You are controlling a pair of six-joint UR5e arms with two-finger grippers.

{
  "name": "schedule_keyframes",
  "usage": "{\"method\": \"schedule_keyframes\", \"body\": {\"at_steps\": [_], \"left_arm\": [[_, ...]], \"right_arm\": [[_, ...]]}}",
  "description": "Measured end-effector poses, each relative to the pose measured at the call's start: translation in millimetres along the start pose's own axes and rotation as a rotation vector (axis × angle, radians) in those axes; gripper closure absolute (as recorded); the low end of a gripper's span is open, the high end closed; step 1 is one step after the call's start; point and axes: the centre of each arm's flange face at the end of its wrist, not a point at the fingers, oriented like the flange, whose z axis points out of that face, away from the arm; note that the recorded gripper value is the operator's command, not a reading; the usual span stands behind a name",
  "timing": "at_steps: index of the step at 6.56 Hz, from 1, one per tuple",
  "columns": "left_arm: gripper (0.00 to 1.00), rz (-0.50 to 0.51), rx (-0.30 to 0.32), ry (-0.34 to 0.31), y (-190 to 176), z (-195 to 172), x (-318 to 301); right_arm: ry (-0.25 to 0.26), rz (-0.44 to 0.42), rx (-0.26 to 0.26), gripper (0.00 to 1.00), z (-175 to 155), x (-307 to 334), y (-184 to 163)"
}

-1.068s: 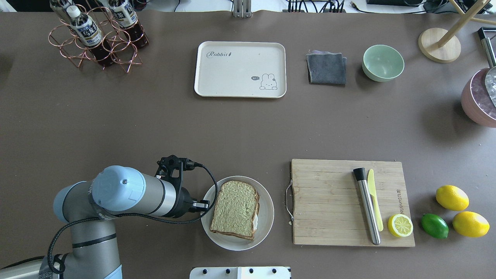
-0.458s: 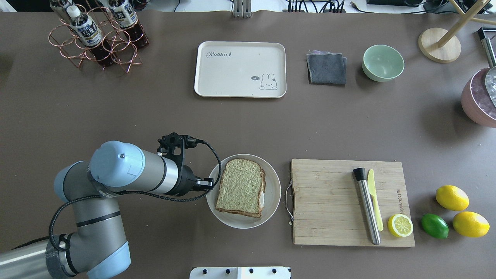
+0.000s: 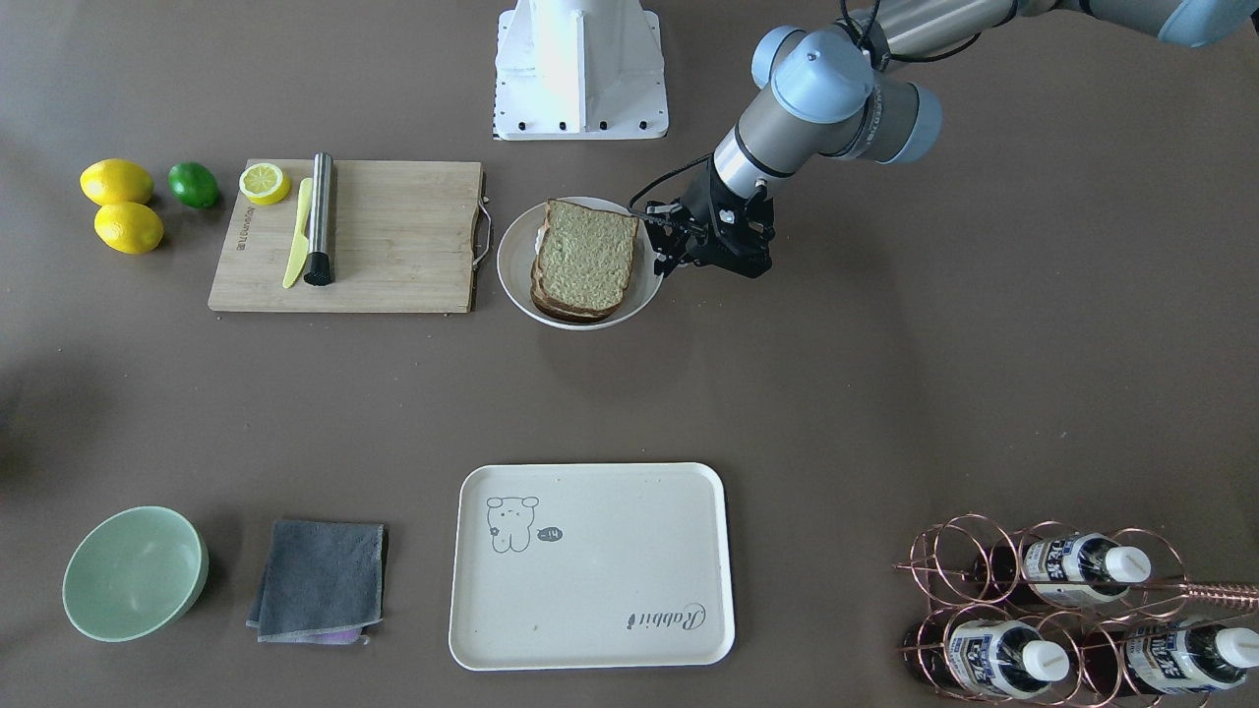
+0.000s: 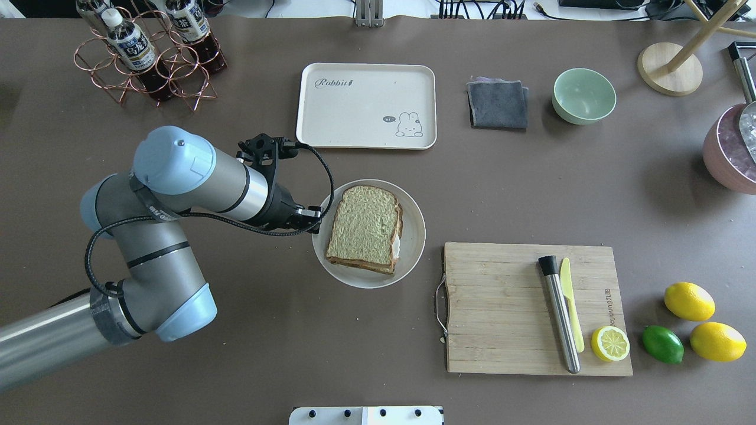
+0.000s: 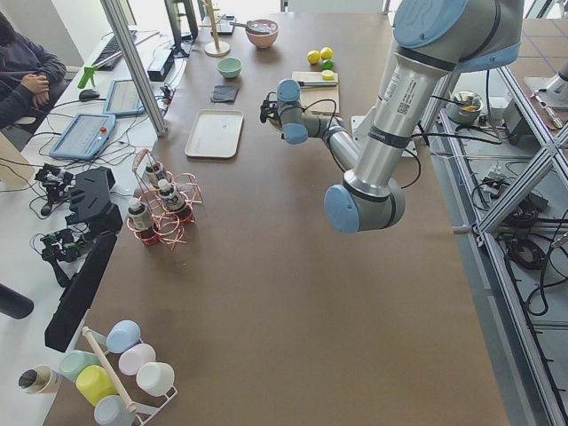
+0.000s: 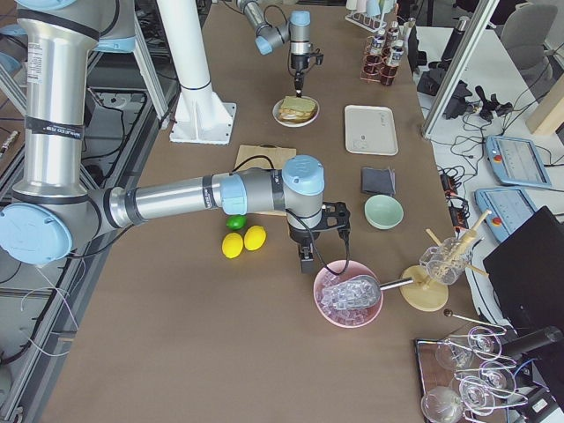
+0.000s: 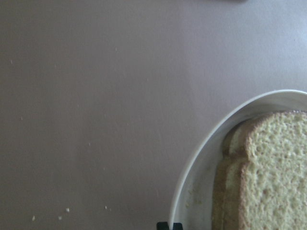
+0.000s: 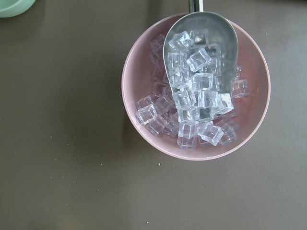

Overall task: Make sandwich and place on tray
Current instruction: 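Lift the plate with the left gripper and set it on the tray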

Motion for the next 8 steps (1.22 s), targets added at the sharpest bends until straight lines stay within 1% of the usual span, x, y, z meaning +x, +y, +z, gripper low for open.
{"method": "schedule_keyframes", "body": {"at_steps": [2,4,7,8], "left_arm": [[1.00,0.020,0.026,-0.038,-87.0,-0.5,-4.0],[1.00,0.030,0.040,-0.095,-164.5,5.4,-6.5],[1.00,0.012,0.046,-0.178,-242.1,16.9,-4.7],[1.00,0.006,0.052,-0.203,-259.2,21.6,-6.6]], "right_arm": [[0.000,0.007,-0.007,0.00,3.0,3.4,2.3],[0.001,0.013,-0.012,0.00,5.3,5.7,5.1],[0.003,0.012,-0.012,0.00,5.3,5.9,4.9],[0.003,0.012,-0.011,0.00,5.1,5.8,4.6]]}}
